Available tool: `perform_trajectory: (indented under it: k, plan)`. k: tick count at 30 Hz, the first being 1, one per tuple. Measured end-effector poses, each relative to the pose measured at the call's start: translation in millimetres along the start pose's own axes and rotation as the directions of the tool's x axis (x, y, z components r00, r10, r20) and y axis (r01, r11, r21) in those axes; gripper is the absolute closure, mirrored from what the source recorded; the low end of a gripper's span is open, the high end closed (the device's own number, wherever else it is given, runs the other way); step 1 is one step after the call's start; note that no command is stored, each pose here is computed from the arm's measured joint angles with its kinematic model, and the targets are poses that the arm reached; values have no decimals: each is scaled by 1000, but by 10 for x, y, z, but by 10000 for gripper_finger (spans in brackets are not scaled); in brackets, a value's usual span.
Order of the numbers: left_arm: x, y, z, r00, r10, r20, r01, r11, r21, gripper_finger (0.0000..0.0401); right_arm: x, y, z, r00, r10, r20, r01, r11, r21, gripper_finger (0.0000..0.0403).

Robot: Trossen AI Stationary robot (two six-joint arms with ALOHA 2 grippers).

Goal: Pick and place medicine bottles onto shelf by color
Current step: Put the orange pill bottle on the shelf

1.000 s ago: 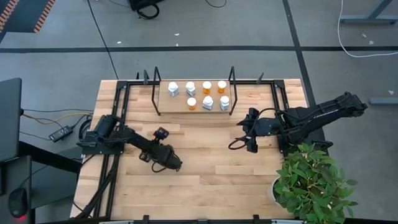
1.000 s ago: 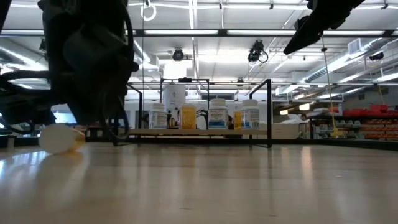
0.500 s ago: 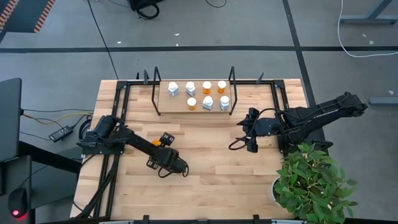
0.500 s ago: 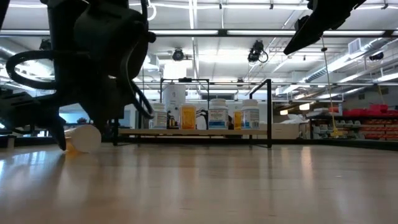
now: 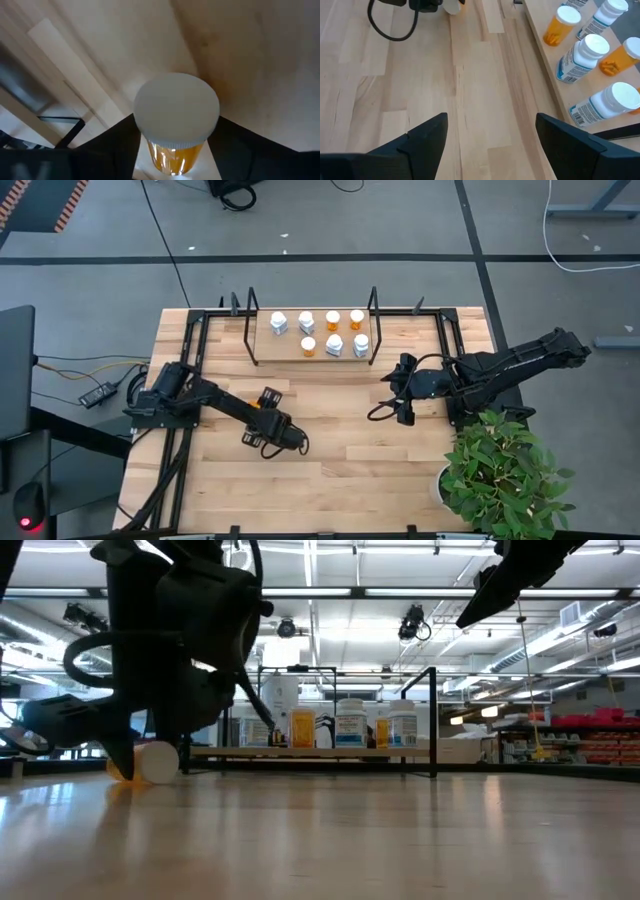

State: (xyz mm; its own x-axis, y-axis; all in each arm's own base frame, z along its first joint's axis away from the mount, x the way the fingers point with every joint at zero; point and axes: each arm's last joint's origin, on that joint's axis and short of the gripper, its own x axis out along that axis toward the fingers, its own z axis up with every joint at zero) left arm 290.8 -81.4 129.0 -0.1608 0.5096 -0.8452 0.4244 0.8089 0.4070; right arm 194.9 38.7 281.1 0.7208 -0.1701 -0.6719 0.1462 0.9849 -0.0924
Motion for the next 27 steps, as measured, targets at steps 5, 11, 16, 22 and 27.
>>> perform_trajectory:
  k: [5, 11, 16, 22, 27]
  plan:
    - [37, 75, -2, 1000, -4, -9, 4, 1000, -21, 214, 0, 0, 0, 1000, 0, 0, 0, 1000, 0, 94]
    - [29, 176, -25, 1000, 12, 9, -11, 995, -103, 215, 0, 0, 0, 1000, 0, 0, 0, 1000, -3, 94]
    - [-159, 375, -64, 983, 53, 177, 1, 957, -290, 207, -1, -2, -7, 1000, -1, -6, 1, 1000, -3, 94]
    - [-484, 574, -228, 866, 218, 450, 82, 825, -558, 223, -1, -3, -10, 1000, -2, -10, 2, 1000, -3, 94]
    - [-441, 500, -408, 756, 461, 465, 116, 604, -788, 220, -1, -3, -11, 1000, -2, -10, 2, 1000, -3, 94]
